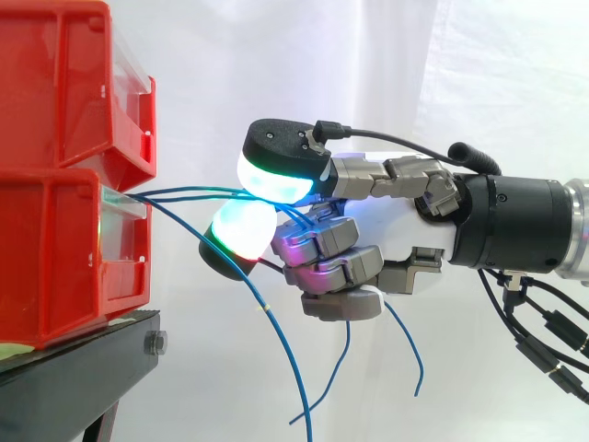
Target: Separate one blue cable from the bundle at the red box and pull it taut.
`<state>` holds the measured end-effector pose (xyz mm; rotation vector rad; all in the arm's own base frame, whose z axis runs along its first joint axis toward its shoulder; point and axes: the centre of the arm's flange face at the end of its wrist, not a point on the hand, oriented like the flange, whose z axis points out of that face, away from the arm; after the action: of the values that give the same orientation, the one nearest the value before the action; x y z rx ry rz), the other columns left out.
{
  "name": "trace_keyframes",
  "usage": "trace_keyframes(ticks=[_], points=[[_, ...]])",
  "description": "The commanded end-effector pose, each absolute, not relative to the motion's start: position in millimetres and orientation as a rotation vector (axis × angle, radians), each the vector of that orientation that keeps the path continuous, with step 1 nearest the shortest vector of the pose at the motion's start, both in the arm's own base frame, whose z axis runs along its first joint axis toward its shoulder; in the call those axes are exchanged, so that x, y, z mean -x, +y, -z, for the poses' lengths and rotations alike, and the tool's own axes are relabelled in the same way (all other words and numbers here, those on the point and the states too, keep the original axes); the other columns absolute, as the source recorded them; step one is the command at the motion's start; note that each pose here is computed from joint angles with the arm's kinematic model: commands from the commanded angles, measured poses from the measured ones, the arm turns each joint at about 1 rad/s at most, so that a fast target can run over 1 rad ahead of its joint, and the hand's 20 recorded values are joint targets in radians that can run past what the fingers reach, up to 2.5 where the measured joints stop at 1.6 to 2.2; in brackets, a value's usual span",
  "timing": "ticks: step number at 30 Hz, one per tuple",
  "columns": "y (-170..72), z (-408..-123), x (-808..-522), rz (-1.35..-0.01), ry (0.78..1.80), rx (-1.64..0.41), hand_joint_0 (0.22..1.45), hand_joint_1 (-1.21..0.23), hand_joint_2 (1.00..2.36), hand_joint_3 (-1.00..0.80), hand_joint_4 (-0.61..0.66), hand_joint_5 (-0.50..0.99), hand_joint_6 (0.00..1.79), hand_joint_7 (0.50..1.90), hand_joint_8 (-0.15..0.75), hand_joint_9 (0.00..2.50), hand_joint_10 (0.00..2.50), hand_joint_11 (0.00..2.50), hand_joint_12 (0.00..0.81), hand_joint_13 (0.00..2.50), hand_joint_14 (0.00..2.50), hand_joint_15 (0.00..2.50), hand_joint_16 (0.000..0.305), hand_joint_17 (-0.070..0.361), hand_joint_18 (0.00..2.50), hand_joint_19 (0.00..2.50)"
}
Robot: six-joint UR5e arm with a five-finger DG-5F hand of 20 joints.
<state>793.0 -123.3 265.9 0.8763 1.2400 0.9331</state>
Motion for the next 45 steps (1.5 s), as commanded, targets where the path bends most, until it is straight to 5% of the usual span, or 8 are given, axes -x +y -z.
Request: trace_keyframes(ticks=[1, 18, 22, 25, 34, 45], points=[[-122.4, -266.3, -793.1, -0.930, 1.241, -0.873, 0.68, -0.83, 1.02, -0.22, 0.08, -0.18, 0.93, 0.99, 0.338, 0.43, 2.50, 1.50, 0.398, 0.76, 2.50, 1.34, 0.047, 0.106, 1.18, 1.50], [-104.9, -259.3, -788.1, -0.943, 1.334, -0.885, 0.81, -0.92, 1.00, -0.50, 0.06, -0.18, 0.95, 1.00, 0.331, 0.54, 2.50, 1.46, 0.374, 0.86, 2.49, 1.37, 0.042, 0.094, 1.21, 1.33], [-103.5, -258.3, -787.4, -0.945, 1.342, -0.891, 0.81, -0.94, 1.00, -0.50, 0.07, -0.18, 0.95, 0.99, 0.320, 0.56, 2.50, 1.46, 0.361, 0.90, 2.29, 1.46, 0.041, 0.092, 1.19, 1.24], [-102.5, -265.5, -786.6, -0.950, 1.333, -0.888, 0.81, -0.95, 1.00, -0.50, 0.07, -0.18, 0.94, 1.02, 0.301, 0.57, 2.50, 1.46, 0.316, 0.98, 1.80, 1.52, 0.037, 0.084, 1.14, 1.17], [-109.3, -291.1, -778.8, -0.954, 1.315, -0.901, 0.83, -0.94, 1.00, -0.50, 0.07, -0.21, 0.95, 0.95, 0.265, 0.51, 2.50, 1.42, 0.274, 1.04, 0.96, 1.60, 0.032, 0.073, 0.97, 0.92], [-111.8, -290.9, -776.9, -0.983, 1.306, -0.946, 0.60, -0.97, 1.00, -0.50, 0.10, -0.20, 0.93, 0.96, 0.299, 0.55, 2.32, 1.47, 0.334, 1.11, 0.04, 1.71, 0.040, 0.091, 0.93, 0.89]])
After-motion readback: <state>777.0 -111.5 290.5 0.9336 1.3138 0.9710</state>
